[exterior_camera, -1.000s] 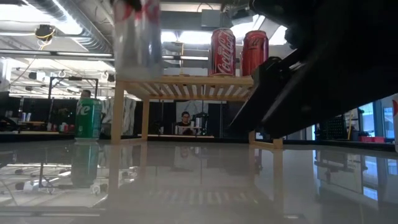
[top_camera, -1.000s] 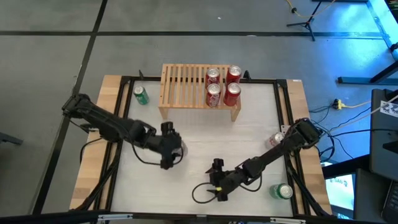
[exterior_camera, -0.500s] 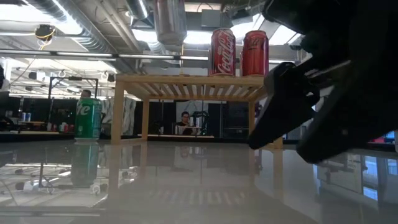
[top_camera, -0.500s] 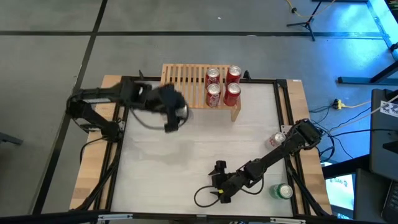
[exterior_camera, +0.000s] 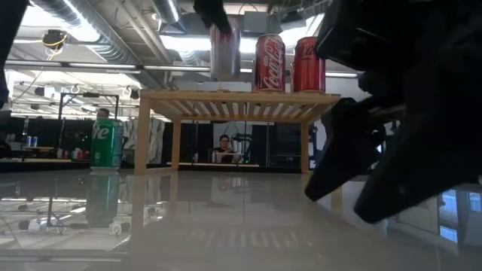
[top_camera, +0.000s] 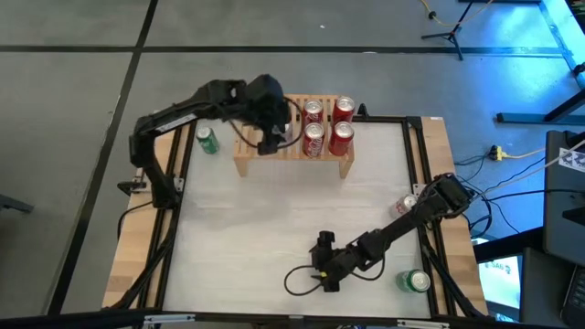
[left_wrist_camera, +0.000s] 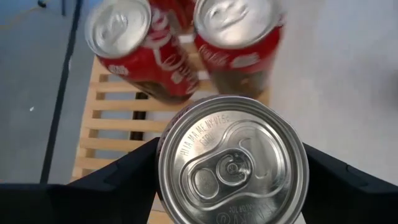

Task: Place canned beverage on shelf
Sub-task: Put the left white soda can on the shelf

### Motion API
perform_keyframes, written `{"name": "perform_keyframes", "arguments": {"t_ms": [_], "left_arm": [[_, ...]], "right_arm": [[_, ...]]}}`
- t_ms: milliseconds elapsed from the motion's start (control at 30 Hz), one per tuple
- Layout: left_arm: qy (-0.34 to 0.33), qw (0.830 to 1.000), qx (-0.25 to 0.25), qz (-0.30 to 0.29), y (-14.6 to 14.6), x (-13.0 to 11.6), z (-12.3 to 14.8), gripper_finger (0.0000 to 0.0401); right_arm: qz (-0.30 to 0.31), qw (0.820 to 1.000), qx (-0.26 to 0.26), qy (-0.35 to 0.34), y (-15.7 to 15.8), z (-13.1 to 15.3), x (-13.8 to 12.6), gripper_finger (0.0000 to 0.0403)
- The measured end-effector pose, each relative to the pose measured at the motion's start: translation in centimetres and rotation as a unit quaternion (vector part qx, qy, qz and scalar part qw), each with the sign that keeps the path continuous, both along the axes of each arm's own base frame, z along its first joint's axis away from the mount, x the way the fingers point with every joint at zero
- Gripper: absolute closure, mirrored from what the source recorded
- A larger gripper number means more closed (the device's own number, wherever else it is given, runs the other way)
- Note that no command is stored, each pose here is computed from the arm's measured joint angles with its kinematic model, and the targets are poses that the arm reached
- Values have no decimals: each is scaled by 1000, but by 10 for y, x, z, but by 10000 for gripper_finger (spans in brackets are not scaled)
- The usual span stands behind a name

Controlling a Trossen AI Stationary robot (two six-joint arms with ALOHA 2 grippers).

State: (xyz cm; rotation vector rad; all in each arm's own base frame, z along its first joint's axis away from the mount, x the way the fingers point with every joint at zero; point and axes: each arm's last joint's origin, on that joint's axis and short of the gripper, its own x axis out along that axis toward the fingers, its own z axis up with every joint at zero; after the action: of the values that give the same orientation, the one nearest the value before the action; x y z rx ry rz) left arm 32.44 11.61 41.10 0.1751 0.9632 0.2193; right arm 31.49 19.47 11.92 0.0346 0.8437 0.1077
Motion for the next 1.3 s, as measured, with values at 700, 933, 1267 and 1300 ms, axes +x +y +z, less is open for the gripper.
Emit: {"name": "perform_keyframes", "arguments": {"t_ms": [700,933,1267,1300], "left_arm": [[-11,998,-51,-34,69,3,-28,110],[-15,997,-61,-48,79,1,-32,110],[-26,995,-67,-70,78,2,-30,110],[-28,995,-66,-70,79,2,-31,110]], "right_arm": [[-19,1000,13,-16,-7,-1,4,22],[-19,1000,11,-15,-7,-1,4,22],[-18,1000,10,-13,-8,-1,3,22],[-18,1000,10,-13,-8,-1,3,22]]}}
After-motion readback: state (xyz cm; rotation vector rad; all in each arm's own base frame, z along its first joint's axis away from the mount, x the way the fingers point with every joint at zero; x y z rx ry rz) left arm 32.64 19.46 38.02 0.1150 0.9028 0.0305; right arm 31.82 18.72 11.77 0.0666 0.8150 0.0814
